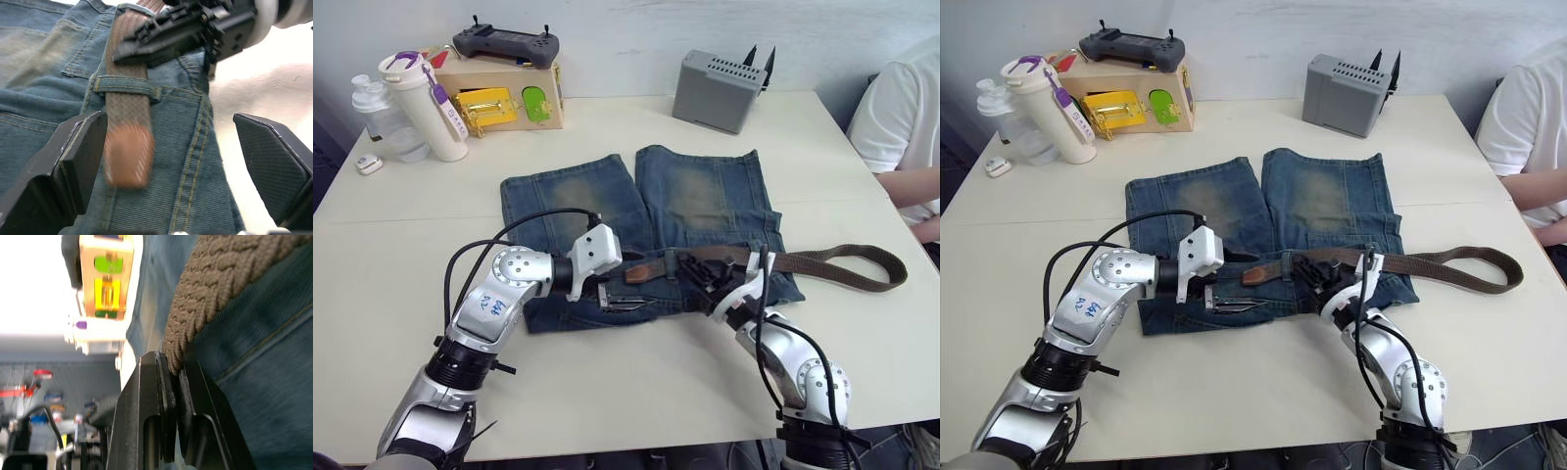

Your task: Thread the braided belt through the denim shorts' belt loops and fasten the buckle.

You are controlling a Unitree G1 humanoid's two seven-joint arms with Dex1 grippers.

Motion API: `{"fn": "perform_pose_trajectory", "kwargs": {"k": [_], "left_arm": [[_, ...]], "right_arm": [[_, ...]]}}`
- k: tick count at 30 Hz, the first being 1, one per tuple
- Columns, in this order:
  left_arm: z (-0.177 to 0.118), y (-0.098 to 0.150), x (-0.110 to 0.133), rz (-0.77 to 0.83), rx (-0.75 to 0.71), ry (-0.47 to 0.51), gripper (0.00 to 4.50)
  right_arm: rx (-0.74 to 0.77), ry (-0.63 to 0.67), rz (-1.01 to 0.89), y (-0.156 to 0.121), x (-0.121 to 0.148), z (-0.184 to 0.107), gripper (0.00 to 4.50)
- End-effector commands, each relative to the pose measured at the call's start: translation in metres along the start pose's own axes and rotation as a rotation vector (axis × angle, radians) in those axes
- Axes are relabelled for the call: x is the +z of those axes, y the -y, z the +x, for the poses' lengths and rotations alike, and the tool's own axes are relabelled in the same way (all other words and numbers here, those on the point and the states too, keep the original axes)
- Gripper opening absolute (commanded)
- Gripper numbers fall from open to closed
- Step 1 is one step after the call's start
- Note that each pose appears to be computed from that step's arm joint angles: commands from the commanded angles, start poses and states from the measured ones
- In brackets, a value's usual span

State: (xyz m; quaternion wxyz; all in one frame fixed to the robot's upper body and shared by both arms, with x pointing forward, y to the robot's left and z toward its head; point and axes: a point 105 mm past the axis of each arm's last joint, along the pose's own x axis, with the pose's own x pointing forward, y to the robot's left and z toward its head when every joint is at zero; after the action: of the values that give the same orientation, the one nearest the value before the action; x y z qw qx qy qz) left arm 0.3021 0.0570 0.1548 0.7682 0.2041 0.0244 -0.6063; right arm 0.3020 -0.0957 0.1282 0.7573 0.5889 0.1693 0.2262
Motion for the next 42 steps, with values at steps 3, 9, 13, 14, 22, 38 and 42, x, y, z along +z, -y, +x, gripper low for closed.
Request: {"fn": "perform_pose_trajectory", "kwargs": {"k": [3,9,13,14,22,38,42], "left_arm": [[0.000,-0.008,0.001,0.107,0.044,-0.020,4.50],[-0.002,-0.014,-0.001,0.205,0.067,-0.031,4.50],[-0.003,-0.015,0.002,0.288,0.056,-0.014,4.50],[-0.002,-0.014,0.000,0.321,0.047,-0.024,4.50],[0.009,-0.018,-0.025,0.504,0.027,-0.114,4.50],[0.007,-0.029,-0.008,0.566,0.082,-0.041,2.27],[0.010,-0.027,-0.007,0.555,0.074,-0.016,0.44]], "right_arm": [[0.030,-0.022,-0.035,-0.007,-0.004,0.002,0.04],[0.079,-0.021,-0.158,-0.021,0.009,-0.015,2.03],[0.070,-0.078,-0.320,-0.026,0.012,-0.027,4.01],[0.070,-0.084,-0.348,-0.027,0.013,-0.029,4.46],[0.079,-0.148,-0.583,-0.038,0.021,-0.041,4.46],[-0.060,-0.259,-0.976,-0.020,0.054,-0.068,4.50],[-0.083,-0.276,-1.045,-0.020,0.061,-0.070,4.50]]}}
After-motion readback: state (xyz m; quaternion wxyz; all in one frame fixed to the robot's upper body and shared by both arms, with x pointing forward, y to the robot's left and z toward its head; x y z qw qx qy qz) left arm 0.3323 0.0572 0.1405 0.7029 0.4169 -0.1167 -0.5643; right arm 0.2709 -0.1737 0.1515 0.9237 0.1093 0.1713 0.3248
